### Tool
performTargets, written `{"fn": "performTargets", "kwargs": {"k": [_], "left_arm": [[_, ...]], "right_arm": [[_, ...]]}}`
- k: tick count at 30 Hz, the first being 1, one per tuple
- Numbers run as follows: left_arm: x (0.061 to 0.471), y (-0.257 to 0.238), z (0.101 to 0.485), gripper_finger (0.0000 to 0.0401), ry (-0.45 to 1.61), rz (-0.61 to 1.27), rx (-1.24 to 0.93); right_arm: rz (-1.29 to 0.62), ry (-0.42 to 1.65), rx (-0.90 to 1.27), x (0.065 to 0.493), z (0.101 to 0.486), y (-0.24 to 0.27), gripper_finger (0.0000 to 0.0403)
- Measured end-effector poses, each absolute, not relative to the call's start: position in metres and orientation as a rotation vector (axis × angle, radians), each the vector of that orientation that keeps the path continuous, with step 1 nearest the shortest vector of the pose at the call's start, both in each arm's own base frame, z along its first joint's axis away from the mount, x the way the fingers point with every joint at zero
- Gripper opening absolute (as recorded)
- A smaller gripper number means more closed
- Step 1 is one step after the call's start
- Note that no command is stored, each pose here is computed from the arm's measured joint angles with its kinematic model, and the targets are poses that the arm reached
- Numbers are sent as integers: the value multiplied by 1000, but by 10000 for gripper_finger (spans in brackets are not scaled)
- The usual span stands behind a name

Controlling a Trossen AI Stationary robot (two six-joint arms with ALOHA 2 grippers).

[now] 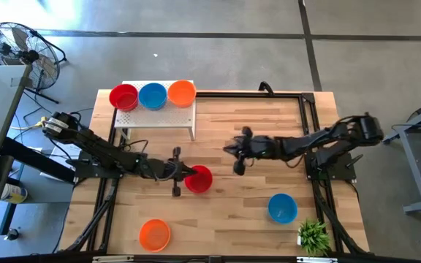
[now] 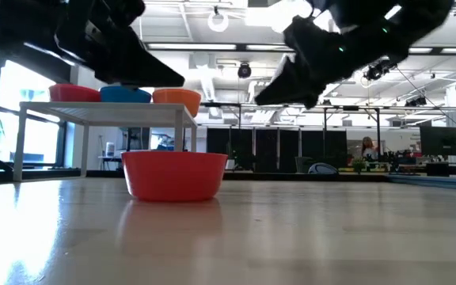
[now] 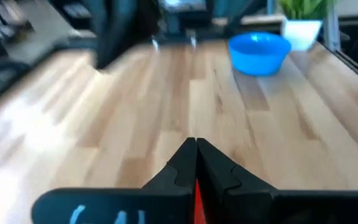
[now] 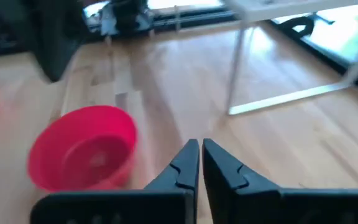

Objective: Pick & Place Mini bowls
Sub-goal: Stack the red bowl on the red bowls on the shelf

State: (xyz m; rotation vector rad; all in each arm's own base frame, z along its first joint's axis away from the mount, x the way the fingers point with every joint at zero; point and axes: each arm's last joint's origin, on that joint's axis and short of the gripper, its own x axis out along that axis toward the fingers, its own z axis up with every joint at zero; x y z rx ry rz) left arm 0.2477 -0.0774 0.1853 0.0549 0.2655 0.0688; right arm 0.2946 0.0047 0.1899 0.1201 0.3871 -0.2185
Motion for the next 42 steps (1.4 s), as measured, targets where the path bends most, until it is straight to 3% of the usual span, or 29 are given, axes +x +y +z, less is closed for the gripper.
{"fn": "performTargets", "kwargs": {"k": [12,17,28,42], "left_arm": [[273,-90,204,2,702,57,-37],[287,-96,200,32,836,59,-48],[309,-104,211,130,910,75,-54],[312,-106,203,147,955,80,-58]], "right_arm": [[-220,292,40,245,168,-13,1],[-216,313,18,240,161,-13,4],[-210,320,-22,239,160,-13,4],[-176,335,-28,239,159,-12,2]]}}
